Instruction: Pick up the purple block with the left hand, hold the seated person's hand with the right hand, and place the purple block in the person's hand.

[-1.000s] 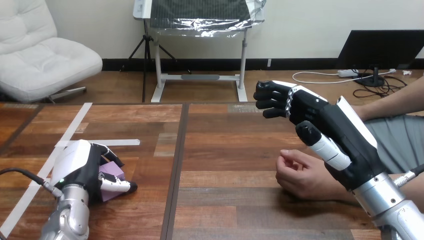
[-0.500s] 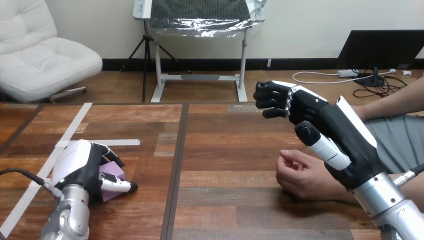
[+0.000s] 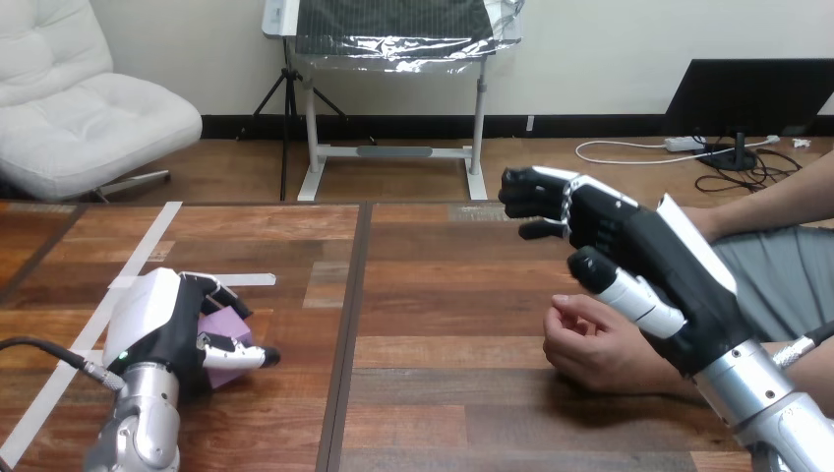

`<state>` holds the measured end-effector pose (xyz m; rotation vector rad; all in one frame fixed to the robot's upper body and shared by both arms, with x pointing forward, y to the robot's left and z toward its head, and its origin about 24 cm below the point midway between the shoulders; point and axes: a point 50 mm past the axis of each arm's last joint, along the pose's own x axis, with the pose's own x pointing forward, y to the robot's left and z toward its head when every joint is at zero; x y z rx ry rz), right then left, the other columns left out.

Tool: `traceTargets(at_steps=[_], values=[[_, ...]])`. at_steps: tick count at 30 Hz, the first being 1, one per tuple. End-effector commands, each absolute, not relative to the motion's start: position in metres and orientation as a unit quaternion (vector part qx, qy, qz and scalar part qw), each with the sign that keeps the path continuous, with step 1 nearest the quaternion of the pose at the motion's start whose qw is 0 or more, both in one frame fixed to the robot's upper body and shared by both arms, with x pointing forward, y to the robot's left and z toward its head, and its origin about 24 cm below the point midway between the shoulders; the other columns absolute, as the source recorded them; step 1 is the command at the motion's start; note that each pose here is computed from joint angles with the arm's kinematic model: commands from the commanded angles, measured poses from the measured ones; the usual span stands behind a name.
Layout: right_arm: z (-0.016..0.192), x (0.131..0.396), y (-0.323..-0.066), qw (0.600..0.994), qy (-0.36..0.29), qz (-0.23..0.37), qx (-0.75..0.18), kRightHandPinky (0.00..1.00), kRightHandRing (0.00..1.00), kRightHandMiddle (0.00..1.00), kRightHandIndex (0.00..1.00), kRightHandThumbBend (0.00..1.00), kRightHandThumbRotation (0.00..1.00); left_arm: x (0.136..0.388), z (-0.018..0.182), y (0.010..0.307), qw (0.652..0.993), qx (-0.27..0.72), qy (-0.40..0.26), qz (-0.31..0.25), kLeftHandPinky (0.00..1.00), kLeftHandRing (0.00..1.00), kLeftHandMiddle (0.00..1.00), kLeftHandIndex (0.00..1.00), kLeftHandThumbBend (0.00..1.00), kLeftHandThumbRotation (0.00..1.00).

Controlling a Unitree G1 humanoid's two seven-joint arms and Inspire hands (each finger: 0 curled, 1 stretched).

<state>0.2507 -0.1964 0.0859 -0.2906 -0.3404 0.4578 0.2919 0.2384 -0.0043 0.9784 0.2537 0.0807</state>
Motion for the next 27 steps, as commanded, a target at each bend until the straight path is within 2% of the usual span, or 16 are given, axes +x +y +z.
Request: traceTargets(at_steps=[1,15,27], values=[[0.108,0.266,-0.205,0.939,-0.207,0.207,-0.181,0.77,0.83,0.83,0.82,0.95,0.82,0.303,0.032,0.225,0.897,0.435,0.041,0.065,0.43,0.45,0.49,0.47,0.75,0.0],[0.101,0.273,-0.215,0.936,-0.196,0.191,-0.22,0.76,0.82,0.83,0.84,0.88,0.78,0.289,0.051,0.21,0.916,0.395,-0.017,0.068,0.4,0.42,0.46,0.46,0.77,0.0],[0.095,0.278,-0.226,0.929,-0.178,0.177,-0.273,0.74,0.81,0.83,0.85,0.85,0.8,0.276,0.069,0.201,0.925,0.369,-0.064,0.068,0.39,0.41,0.45,0.45,0.77,0.0]])
